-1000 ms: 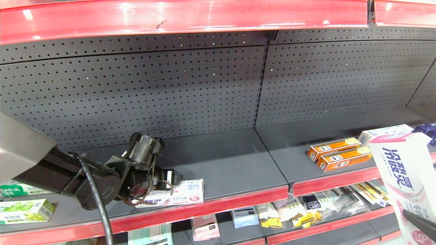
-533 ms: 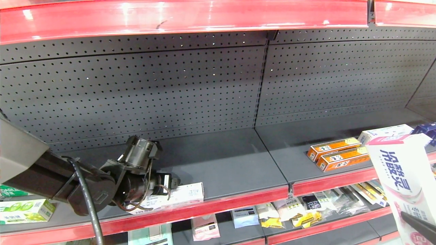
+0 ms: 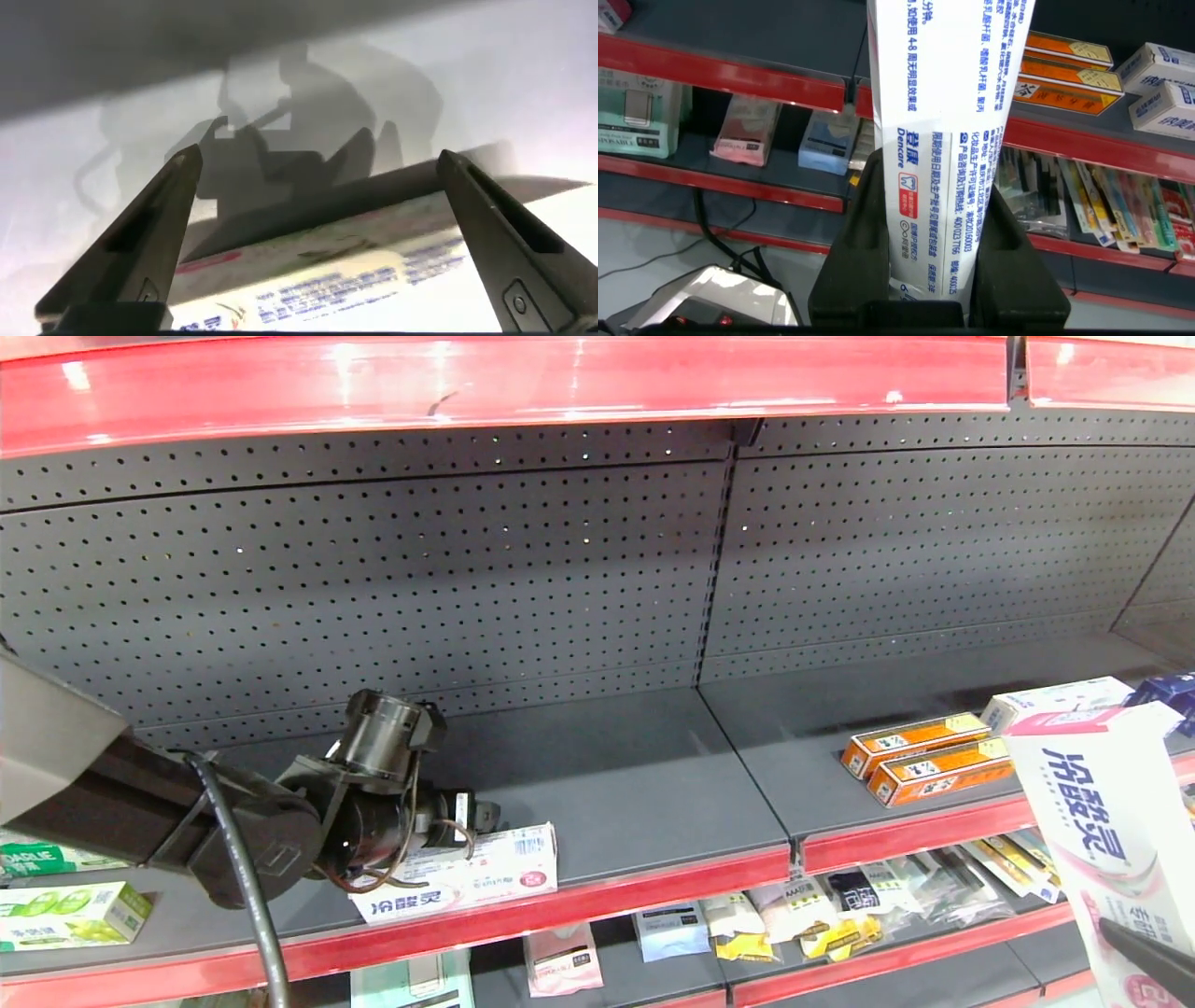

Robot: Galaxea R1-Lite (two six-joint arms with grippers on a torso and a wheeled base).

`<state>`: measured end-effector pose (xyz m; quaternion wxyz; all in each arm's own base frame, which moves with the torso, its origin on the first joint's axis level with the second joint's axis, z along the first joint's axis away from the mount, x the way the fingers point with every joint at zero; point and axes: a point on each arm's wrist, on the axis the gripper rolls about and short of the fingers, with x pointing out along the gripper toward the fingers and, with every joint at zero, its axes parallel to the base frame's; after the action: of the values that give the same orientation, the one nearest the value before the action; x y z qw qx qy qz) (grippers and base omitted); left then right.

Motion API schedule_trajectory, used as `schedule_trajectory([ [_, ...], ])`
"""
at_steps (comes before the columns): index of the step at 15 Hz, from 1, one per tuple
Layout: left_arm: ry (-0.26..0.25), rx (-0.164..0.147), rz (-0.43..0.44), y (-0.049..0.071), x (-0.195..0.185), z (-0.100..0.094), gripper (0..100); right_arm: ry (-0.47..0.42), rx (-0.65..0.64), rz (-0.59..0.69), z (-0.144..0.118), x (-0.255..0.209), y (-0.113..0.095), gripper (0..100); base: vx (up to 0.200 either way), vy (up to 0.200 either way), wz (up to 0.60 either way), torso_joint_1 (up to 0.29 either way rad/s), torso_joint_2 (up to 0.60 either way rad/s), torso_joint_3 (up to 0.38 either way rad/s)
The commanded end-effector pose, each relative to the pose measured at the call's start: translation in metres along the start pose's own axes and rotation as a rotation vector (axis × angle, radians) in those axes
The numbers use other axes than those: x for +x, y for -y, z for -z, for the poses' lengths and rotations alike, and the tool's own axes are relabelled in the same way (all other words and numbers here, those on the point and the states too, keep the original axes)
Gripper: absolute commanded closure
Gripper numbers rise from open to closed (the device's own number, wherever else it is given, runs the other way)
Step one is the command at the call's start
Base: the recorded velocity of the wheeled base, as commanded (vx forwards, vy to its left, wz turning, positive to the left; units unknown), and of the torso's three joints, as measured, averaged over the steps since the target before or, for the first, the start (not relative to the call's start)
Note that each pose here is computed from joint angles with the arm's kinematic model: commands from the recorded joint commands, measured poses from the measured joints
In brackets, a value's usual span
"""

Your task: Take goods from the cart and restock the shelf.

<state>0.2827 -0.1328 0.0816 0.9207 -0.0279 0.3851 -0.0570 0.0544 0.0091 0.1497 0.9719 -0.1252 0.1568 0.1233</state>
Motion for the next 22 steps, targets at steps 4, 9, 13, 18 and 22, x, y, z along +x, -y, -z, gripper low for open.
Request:
schedule_trajectory([
  [4,0.065,-0.022,0.015,-0.002,-0.018,-0.012,0,-0.015,0.004,-0.004,0.001,0.002,0.0,100,0.0,0.0,0.0,0.0,0.0,0.0],
  [9,0.138,-0.034,-0.012,-0.031,-0.062,-0.01,0,-0.036,0.008,0.009,-0.005,0.009,0.003,100,0.0,0.0,0.0,0.0,0.0,0.0],
  [13,0.215,0.0,0.01,-0.05,-0.118,0.014,0,-0.074,0.014,0.024,-0.002,0.012,0.004,100,0.0,0.0,0.0,0.0,0.0,0.0],
  [18,0.233,0.022,0.038,-0.07,-0.197,0.051,0,-0.103,0.01,0.015,-0.001,0.018,0.004,100,0.0,0.0,0.0,0.0,0.0,0.0],
  [22,0.335,0.171,0.145,-0.093,-0.266,0.114,0,-0.099,-0.009,0.016,-0.001,0.016,0.004,100,0.0,0.0,0.0,0.0,0.0,0.0],
])
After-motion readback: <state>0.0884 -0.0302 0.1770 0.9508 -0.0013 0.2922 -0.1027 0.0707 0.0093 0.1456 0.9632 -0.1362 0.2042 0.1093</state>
